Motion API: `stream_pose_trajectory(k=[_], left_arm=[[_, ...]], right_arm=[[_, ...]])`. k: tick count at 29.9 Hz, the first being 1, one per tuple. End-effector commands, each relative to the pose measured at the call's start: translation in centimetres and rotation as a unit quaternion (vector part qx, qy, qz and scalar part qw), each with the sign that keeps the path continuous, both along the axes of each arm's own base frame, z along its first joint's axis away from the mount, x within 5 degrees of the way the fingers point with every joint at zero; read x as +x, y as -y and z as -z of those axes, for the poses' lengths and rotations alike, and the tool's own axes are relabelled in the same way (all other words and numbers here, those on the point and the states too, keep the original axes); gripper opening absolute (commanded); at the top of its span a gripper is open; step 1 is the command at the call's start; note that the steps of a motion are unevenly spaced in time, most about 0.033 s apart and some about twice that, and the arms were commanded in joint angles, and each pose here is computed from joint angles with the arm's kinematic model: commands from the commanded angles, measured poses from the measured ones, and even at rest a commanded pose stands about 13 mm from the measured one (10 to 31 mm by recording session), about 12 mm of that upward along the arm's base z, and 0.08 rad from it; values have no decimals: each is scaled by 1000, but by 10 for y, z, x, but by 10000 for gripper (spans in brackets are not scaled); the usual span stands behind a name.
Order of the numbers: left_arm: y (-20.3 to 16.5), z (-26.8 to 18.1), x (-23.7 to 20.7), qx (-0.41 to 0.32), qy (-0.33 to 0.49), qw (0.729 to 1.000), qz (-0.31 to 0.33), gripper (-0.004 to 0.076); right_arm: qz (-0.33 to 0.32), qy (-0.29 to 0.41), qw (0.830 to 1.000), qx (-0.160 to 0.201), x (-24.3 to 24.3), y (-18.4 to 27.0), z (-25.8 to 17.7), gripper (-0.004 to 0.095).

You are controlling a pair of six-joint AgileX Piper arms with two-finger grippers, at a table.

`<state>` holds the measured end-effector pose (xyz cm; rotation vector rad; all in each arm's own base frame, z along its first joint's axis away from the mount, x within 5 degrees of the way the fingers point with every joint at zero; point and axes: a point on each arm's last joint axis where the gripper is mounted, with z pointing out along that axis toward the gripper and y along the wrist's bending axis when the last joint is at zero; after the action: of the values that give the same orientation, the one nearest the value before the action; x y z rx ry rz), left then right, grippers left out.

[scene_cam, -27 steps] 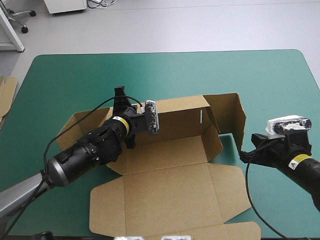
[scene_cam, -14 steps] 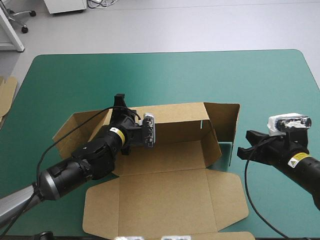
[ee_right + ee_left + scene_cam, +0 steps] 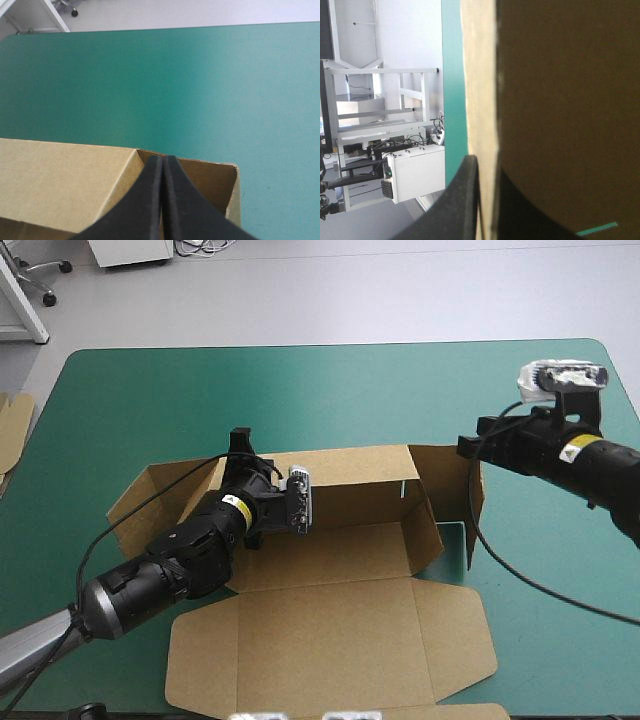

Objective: Fold the box

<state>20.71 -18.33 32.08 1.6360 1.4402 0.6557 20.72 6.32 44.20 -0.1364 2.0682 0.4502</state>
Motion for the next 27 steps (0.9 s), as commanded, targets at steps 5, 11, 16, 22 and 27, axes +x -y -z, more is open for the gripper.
stream_pose_trajectory(k=[5,11,16,22,27], left_arm=[[-1,-3,-2,-30,-15,999,-25,-14],[-1,-3,-2,-38,-20,999,-29,-14],[-1,-2,-2,-41,-25,998,-31,-15],[1,8,-1,-23,-32,999,-22,-14],[1,13,-3,-20,-41,999,-21,-14]], right_arm=[[-10,-37,999,-14,40,-9,-9,-34],[-3,-72,997,-21,64,-11,9,-34],[22,-80,997,-8,77,3,15,-34],[30,-89,995,18,91,23,22,-34],[24,-106,994,17,97,29,31,-34]])
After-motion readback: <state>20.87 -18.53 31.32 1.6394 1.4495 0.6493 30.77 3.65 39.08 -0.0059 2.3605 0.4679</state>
